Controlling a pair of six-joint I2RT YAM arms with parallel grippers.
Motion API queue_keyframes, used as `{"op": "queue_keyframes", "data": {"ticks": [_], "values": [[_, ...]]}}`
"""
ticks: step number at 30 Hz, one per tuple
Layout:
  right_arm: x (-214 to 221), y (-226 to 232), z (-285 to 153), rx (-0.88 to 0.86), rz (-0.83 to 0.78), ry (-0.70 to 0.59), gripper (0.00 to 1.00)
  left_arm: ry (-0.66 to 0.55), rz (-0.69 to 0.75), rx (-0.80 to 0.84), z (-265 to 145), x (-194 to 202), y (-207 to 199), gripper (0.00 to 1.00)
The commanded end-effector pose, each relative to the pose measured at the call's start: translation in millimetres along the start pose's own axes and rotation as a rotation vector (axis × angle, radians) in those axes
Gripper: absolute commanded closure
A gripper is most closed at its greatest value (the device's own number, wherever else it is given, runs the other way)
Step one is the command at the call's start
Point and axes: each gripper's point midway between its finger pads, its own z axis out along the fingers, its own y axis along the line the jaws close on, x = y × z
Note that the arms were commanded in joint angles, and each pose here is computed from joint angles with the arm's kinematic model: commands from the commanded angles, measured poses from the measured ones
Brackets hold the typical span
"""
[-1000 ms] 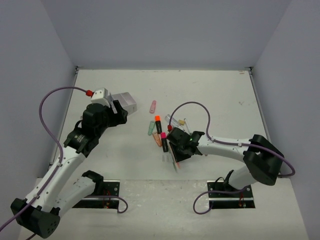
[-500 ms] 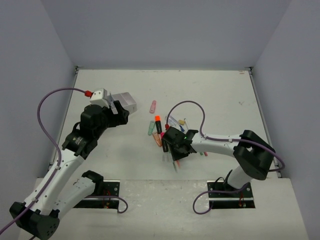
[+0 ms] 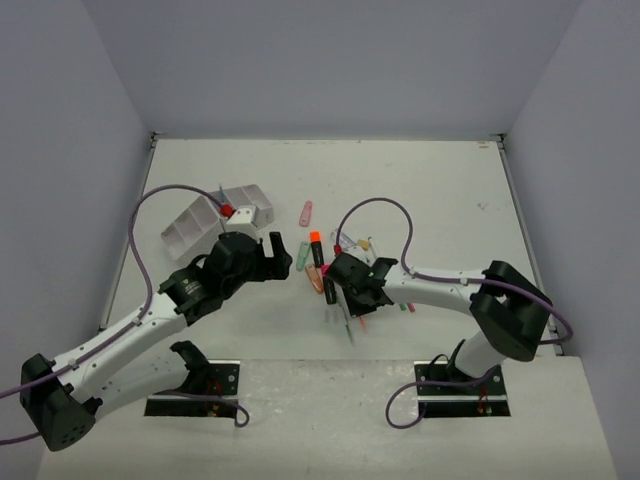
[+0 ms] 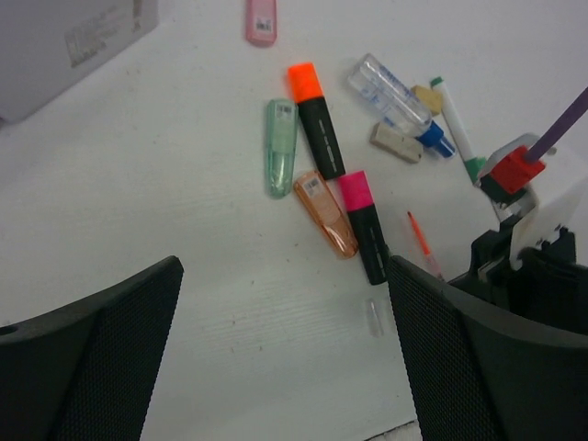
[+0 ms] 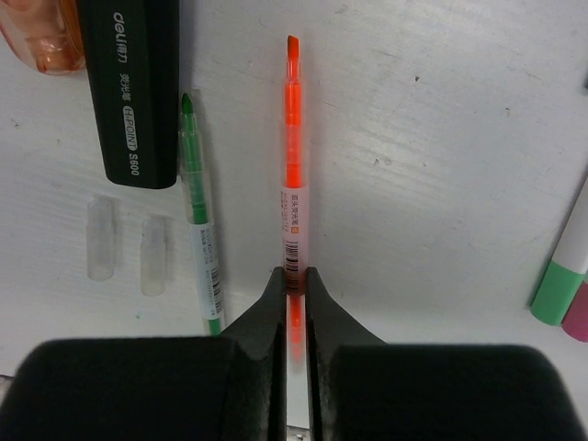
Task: Sort the stationery into containers
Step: Pick up the pen from the center of the board, then close the pen cap on the pen.
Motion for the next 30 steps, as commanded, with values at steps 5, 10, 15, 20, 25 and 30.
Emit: {"op": "queue_keyframes", "data": {"ticks": [5, 10, 15, 20, 25, 30], "values": [[-38, -17, -74, -0.038, 0.076, -0.231, 1.00, 0.049, -0.022, -0.049, 13, 63, -38, 0.07], [-46, -51, -115, -0.005, 0.156, -0.346, 1.00, 0.069, -0.012, -0.089, 25, 98, -68, 0.28], [-44, -66, -124, 0.001, 0.188, -0.379, 1.00, 0.107, 0.064, -0.136, 44, 126, -89, 0.43], [-34, -70, -118, 0.005, 0.190, -0.362, 1.00, 0.134, 0.100, -0.180, 61, 144, -94, 0.51], [-30, -73, -117, 0.005, 0.188, -0.363, 1.00, 0.144, 0.120, -0.200, 69, 152, -93, 0.63], [-30, -73, -119, -0.002, 0.185, -0.370, 1.00, 0.156, 0.130, -0.213, 75, 159, -93, 0.65]]}}
